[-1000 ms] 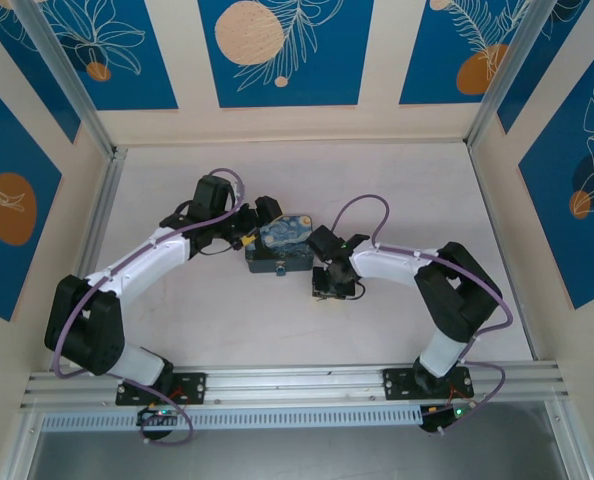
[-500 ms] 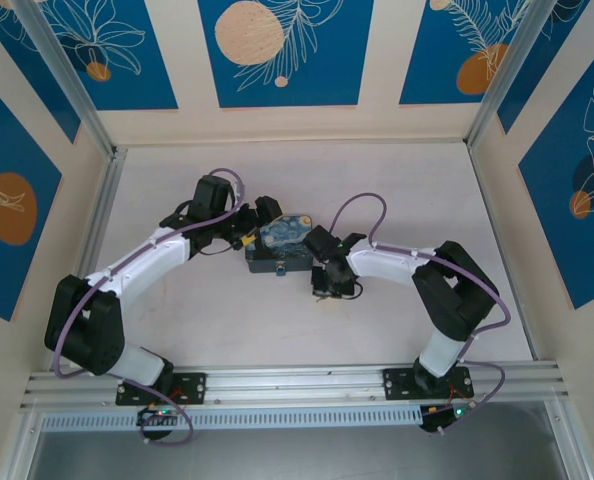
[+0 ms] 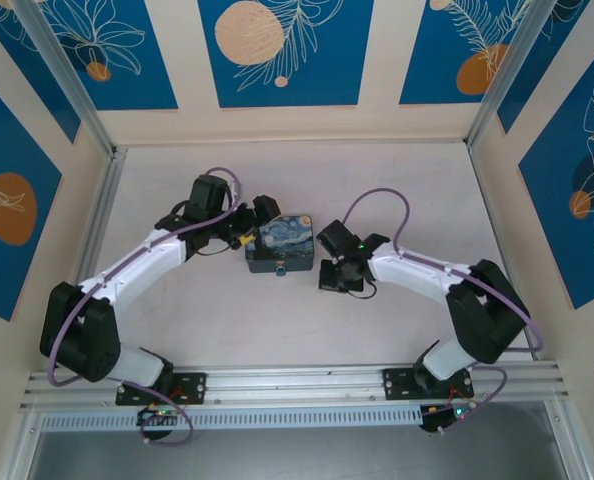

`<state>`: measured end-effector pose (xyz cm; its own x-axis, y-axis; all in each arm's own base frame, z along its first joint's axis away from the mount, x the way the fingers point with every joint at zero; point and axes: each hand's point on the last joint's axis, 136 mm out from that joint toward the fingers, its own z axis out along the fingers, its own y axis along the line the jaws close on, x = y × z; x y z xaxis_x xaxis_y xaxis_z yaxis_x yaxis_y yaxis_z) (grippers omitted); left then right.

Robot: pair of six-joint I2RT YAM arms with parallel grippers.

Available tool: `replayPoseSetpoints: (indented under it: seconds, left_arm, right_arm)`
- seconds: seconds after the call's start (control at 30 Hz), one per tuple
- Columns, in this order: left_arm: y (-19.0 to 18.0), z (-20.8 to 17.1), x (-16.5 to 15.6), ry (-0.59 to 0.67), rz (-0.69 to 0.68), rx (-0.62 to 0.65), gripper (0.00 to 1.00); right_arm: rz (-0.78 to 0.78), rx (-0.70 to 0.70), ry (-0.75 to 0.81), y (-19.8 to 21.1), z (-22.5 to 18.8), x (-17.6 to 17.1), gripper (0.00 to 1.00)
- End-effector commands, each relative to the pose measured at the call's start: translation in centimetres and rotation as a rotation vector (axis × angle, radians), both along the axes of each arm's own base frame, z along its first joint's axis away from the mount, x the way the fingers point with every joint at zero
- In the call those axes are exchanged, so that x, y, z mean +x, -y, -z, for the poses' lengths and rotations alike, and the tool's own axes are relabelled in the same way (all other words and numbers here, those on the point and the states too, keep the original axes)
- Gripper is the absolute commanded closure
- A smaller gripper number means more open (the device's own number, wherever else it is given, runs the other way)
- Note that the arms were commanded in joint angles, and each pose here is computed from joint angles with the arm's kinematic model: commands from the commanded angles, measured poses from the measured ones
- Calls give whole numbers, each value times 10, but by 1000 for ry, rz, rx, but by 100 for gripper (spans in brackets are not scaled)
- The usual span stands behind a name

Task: Unlock a padlock with a key

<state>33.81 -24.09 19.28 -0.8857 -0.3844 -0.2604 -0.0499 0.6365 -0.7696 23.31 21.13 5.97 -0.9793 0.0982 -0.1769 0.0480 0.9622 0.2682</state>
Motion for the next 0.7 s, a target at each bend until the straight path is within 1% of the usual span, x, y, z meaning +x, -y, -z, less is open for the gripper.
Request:
replayPoseSetpoints:
  seconds: [0.0, 0.17, 0.27, 0.33, 0.43, 0.47, 0.5, 0.57, 0.6, 0.63, 0.67]
  left_arm:
    - [-2, -9, -7, 13, 13, -20, 0]
    - [9, -17, -13, 15, 6, -120, 0]
    - [22, -21, -15, 38, 21, -172, 2]
    - [31, -23, -15, 55, 47, -185, 5]
    - [42, -26, -14, 85, 78, -212, 12]
    - [44, -29, -12, 101, 87, -224, 18]
    - [47, -31, -11, 114, 98, -235, 22]
    - [50, -35, -9, 138, 111, -246, 28]
    - [51, -38, -7, 152, 117, -251, 33]
    - [53, -40, -7, 163, 123, -259, 36]
    - [54, -43, -6, 176, 127, -267, 37]
  right_arm:
    - [25, 90, 6, -3, -16, -3, 100]
    - [88, 237, 60, -11, -55, 10, 100]
    - [128, 332, 102, -19, -87, 29, 100]
    - [157, 384, 120, -24, -106, 43, 100]
    - [201, 453, 121, -29, -126, 65, 100]
    - [215, 473, 117, -31, -131, 71, 100]
    - [232, 494, 107, -33, -134, 78, 100]
    - [262, 532, 91, -35, -137, 89, 100]
    - [276, 551, 85, -36, -138, 94, 100]
    - [291, 561, 76, -36, -137, 97, 100]
    - [305, 577, 67, -37, -136, 101, 100]
